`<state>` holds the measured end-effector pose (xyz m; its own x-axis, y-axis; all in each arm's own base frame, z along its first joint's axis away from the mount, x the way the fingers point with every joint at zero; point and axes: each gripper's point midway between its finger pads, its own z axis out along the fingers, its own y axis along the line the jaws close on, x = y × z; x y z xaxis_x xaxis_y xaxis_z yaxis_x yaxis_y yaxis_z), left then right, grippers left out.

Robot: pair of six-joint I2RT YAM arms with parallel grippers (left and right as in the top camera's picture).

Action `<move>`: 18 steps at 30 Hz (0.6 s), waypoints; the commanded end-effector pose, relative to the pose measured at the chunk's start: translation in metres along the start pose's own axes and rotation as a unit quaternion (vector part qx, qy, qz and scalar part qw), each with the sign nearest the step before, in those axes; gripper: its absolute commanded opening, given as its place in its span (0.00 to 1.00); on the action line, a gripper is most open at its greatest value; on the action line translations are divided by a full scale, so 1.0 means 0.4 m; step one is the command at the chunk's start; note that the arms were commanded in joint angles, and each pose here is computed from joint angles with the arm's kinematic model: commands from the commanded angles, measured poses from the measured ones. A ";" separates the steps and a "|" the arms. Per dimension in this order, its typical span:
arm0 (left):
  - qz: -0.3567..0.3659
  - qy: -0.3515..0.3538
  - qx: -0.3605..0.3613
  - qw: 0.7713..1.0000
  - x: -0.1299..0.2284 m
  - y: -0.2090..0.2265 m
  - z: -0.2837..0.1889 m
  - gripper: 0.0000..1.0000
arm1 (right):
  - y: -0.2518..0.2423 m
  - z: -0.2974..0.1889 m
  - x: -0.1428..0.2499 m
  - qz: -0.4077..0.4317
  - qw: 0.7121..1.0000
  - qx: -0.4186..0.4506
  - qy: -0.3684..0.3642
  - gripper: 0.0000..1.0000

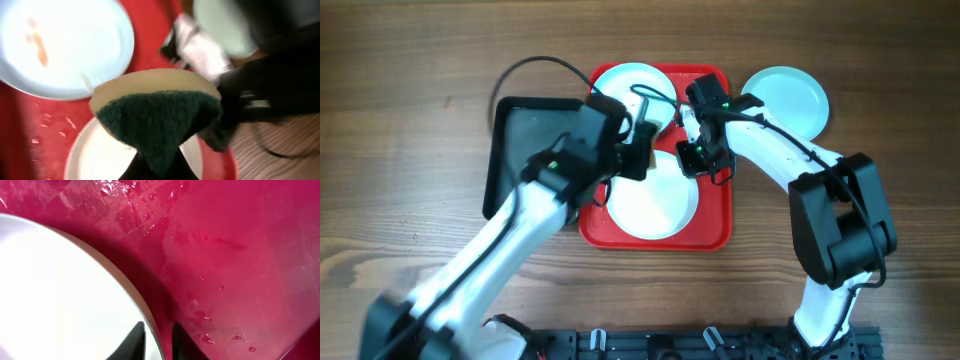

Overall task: Clean dirty plates on tray and stack at the side
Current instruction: 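Move the sponge back over the black basin with the left gripper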

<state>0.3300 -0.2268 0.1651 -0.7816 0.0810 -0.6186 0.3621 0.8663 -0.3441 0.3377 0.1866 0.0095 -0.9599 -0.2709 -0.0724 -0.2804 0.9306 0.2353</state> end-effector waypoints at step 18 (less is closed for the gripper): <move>-0.153 0.069 -0.128 0.977 0.086 0.235 -0.092 0.04 | 0.008 -0.075 0.087 0.041 0.995 -0.002 0.090 0.50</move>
<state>0.3151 -0.1298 0.1378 -0.9036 -0.1271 -0.4090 0.0016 0.9539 -0.3001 0.3054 0.1714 0.0263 -0.9622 -0.2504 0.1075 -0.2227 0.9499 0.2195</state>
